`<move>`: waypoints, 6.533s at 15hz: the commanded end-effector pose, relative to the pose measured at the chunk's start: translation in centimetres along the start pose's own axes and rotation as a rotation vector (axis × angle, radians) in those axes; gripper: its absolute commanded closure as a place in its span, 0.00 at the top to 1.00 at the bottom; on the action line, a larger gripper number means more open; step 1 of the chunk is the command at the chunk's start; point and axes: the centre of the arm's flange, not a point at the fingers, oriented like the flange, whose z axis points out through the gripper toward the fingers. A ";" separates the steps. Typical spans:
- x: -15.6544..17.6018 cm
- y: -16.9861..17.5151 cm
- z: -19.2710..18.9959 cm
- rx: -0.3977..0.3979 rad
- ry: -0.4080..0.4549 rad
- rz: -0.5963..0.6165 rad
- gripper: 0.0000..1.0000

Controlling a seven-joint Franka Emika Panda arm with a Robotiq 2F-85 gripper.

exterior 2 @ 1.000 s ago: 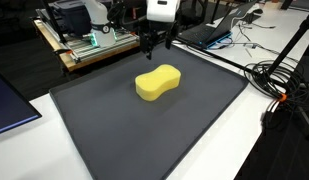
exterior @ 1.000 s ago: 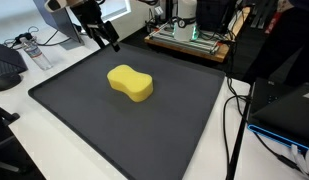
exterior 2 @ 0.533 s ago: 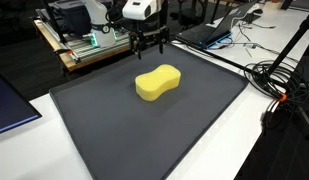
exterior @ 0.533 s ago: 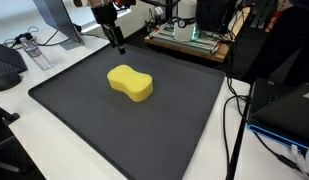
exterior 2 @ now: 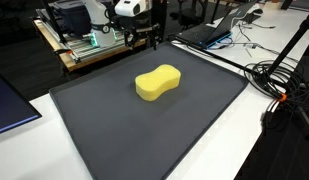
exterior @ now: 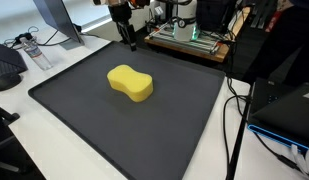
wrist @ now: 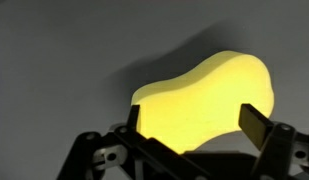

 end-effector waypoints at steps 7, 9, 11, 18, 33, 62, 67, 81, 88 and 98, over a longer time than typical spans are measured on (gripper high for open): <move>3.5 5.0 5.5 0.055 0.041 -0.051 1.00; 4.3 6.0 7.0 0.089 0.043 -0.069 1.00; 4.9 7.0 8.2 0.110 0.044 -0.081 1.00; 6.7 9.0 11.1 0.243 0.060 -0.098 1.00; 8.1 8.6 15.6 0.417 0.036 -0.047 0.72; 7.2 7.2 13.0 0.534 -0.039 -0.108 0.10; 7.2 7.3 12.9 0.517 -0.028 -0.106 0.10; 5.7 6.7 9.9 0.259 -0.074 -0.037 1.00; 3.7 4.9 7.1 0.083 -0.098 0.048 1.00; 2.7 -4.3 1.8 -0.181 0.029 0.043 1.00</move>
